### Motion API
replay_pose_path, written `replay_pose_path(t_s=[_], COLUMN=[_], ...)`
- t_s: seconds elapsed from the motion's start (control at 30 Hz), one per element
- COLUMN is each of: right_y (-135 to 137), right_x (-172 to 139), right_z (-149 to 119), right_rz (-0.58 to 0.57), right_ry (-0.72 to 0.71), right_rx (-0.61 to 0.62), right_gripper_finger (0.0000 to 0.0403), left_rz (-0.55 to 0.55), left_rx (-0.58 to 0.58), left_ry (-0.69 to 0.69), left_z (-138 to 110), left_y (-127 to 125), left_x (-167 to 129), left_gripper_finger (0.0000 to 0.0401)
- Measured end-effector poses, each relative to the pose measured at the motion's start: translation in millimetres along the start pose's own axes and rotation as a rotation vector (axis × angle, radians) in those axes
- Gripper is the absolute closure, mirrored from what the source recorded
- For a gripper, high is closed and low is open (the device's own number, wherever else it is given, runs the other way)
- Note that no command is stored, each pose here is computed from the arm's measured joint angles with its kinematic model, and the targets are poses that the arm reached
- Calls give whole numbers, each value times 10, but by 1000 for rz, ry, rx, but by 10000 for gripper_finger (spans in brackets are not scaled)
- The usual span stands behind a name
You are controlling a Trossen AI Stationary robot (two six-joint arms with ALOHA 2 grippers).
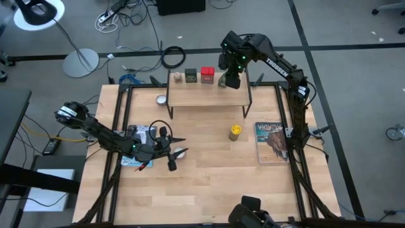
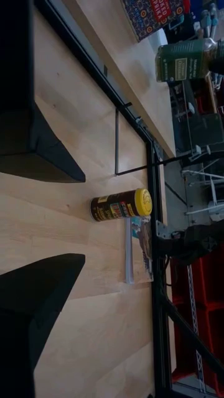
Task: Shelf spices
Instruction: Put the green seasoning bottle on the shelf
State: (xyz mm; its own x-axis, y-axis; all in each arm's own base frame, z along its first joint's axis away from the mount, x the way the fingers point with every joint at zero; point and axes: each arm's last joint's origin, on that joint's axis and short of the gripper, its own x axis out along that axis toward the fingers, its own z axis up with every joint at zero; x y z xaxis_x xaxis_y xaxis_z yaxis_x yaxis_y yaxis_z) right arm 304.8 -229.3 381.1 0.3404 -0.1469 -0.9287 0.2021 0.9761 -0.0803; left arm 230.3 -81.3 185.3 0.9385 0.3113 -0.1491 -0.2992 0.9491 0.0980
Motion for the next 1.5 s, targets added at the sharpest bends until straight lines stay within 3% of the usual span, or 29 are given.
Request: replay_pose_path(t_s=[0.37, 1.5], right_y=[2, 102], right_x=[2, -7], right_z=[2, 114], right_rz=[-1, -52], right_ry=[0, -46], right_rx=[26, -52], right_gripper_finger=[173, 167], left_rz=[0, 0], left_rx=[0, 1], left_ry=[0, 0], left_z=[0, -1], left_y=[0, 0], left_x=[0, -1], left_gripper_finger=[199, 199])
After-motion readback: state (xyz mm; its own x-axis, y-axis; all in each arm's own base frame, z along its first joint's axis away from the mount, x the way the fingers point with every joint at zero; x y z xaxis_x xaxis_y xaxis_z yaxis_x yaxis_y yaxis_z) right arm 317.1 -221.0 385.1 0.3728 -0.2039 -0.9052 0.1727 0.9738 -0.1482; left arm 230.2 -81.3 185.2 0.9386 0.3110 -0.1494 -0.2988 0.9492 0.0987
